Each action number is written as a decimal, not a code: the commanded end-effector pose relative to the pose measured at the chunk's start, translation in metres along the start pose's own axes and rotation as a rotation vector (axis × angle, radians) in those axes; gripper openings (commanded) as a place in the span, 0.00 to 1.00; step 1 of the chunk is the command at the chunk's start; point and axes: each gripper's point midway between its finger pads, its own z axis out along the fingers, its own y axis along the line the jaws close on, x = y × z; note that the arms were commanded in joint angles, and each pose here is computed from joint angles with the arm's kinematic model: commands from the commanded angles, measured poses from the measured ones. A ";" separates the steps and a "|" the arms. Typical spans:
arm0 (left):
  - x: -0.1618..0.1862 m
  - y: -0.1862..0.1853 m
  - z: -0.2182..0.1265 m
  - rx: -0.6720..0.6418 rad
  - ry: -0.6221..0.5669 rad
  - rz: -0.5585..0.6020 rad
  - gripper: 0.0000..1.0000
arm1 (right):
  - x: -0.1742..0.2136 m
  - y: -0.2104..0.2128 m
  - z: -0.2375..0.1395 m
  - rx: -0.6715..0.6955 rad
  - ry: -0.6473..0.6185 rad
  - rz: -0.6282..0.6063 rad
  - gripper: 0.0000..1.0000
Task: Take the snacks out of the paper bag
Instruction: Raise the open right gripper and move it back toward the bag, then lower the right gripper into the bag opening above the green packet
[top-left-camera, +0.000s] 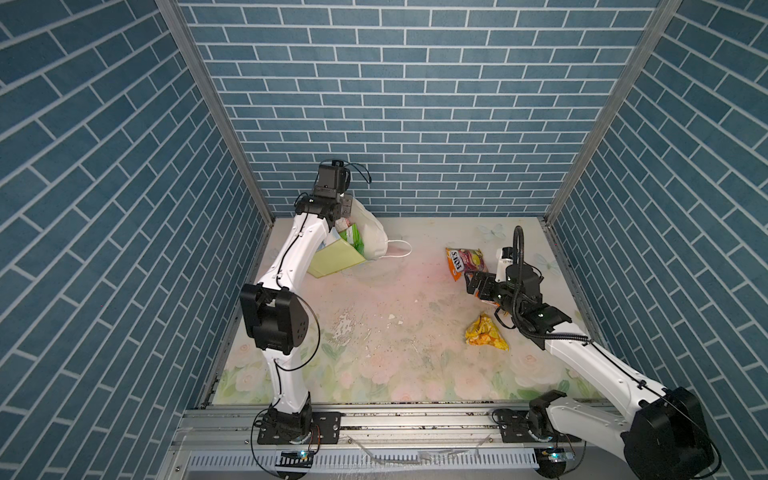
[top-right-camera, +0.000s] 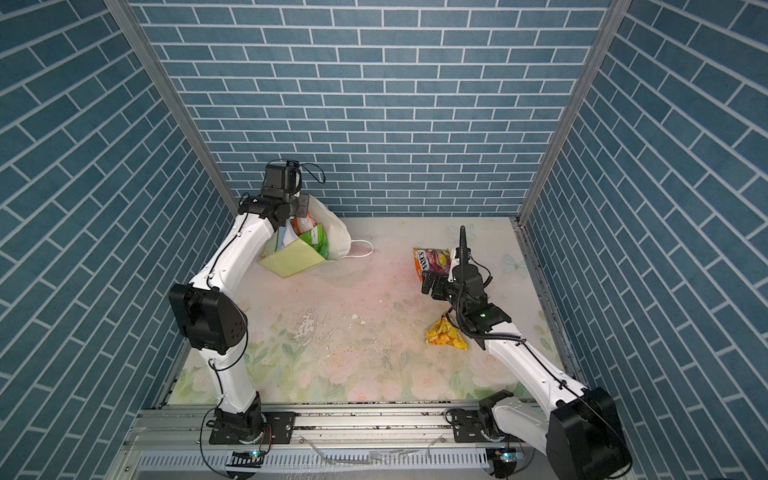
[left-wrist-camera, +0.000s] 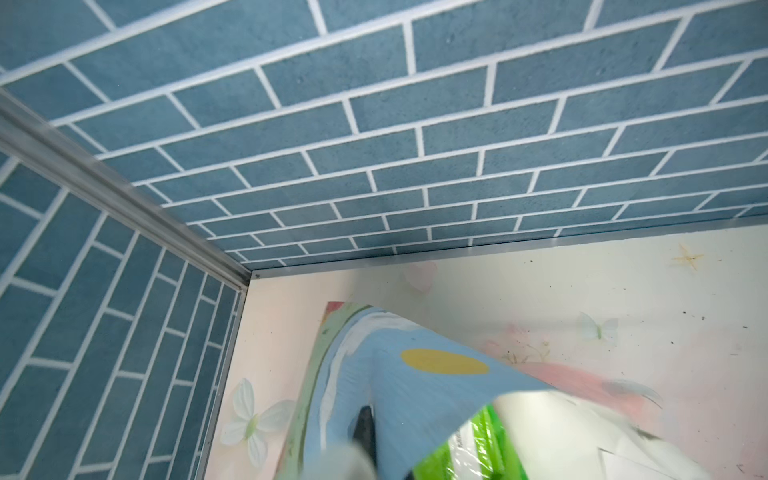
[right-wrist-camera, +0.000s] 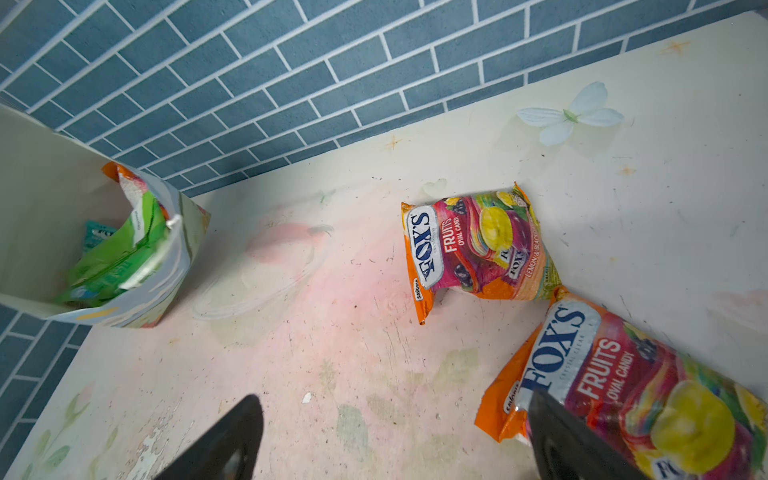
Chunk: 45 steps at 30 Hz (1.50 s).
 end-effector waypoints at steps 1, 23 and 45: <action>-0.038 -0.035 -0.016 0.113 -0.143 0.050 0.00 | 0.005 0.003 0.004 -0.023 0.023 0.008 0.99; 0.046 -0.167 -0.065 0.396 -0.143 0.196 0.00 | 0.039 0.109 0.021 -0.418 0.045 0.077 0.90; 0.048 -0.198 -0.096 0.498 -0.187 0.130 0.00 | 0.090 0.173 0.045 -0.515 0.143 0.057 0.69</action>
